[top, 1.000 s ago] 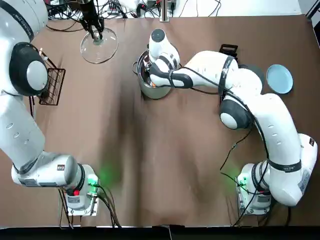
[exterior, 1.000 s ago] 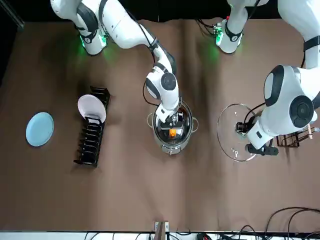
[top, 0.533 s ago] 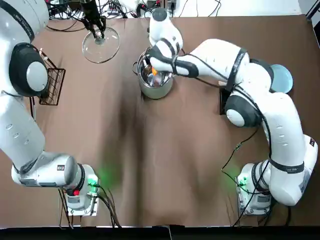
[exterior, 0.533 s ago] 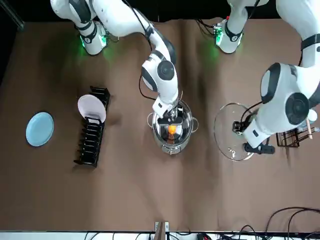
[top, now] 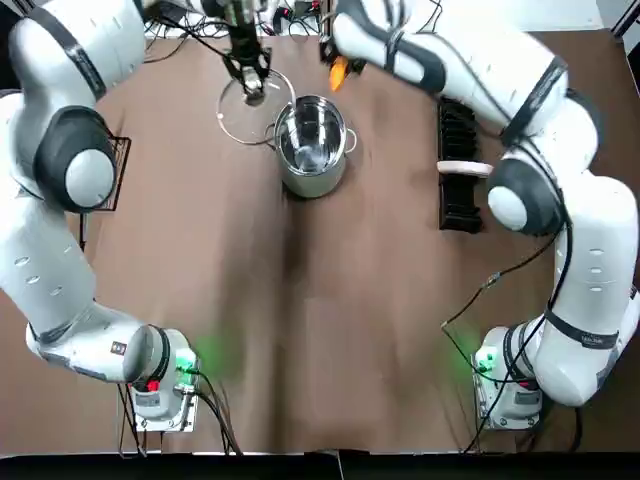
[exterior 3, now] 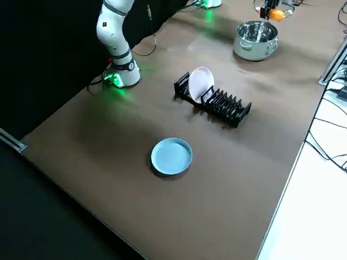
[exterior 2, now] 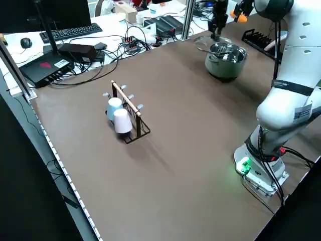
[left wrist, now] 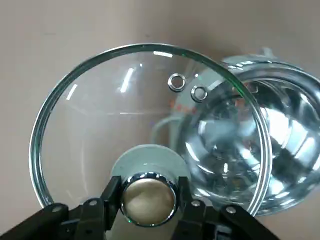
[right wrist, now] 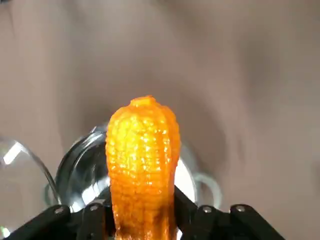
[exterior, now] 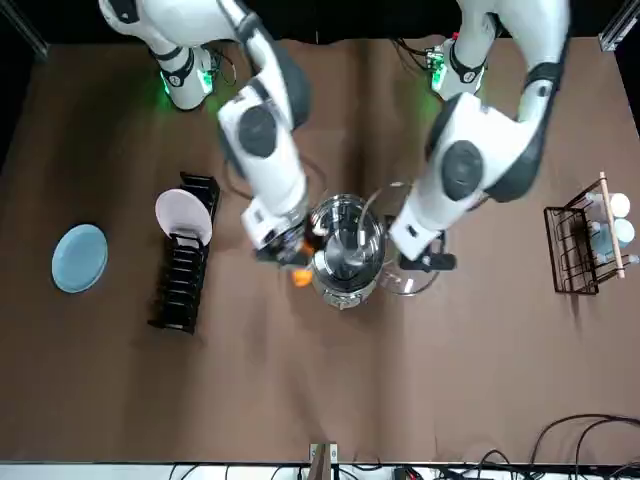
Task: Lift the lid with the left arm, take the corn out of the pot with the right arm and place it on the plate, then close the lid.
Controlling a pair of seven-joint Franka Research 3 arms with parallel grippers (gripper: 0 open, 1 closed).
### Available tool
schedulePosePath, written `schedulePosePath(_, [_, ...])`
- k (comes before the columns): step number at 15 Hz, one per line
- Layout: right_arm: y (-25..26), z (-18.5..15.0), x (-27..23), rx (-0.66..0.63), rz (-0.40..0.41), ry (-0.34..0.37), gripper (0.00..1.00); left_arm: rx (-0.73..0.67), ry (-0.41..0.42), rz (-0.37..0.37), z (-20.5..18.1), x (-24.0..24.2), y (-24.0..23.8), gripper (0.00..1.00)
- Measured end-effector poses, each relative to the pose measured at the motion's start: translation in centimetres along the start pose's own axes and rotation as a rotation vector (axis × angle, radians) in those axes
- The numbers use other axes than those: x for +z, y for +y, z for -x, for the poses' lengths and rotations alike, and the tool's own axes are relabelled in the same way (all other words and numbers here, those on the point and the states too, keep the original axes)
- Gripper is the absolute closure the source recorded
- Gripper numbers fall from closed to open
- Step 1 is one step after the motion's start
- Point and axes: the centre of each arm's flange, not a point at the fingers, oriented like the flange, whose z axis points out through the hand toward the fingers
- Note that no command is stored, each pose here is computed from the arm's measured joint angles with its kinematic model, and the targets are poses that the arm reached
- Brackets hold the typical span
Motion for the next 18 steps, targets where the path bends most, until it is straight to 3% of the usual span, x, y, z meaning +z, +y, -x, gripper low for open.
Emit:
schedulePosePath(4, [10.1, -8.0, -0.7, 0.025, 0.079, -0.052, 0.62, 0.004, 0.031, 0.018, 1.8, 2.0, 6.2, 0.5])
schedulePosePath(5, [16.8, -12.0, -0.8, -0.002, 0.113, -0.1, 0.62, 0.014, 0.047, 0.032, 2.6, 3.0, 8.6, 0.5])
schedulePosePath(10, [36.4, -20.3, -1.9, -0.051, 0.116, -0.148, 0.62, 0.064, 0.078, 0.062, 4.6, 5.2, 13.7, 0.5])
schedulePosePath(14, [51.9, -21.8, -1.2, -0.121, 0.093, -0.216, 0.62, 0.084, 0.119, 0.053, 4.4, 6.6, 14.8, 0.5])
schedulePosePath(18, [65.3, -20.1, 0.0, -0.217, 0.041, -0.276, 0.62, 0.102, 0.13, 0.03, 4.4, 7.8, 15.3, 0.5])
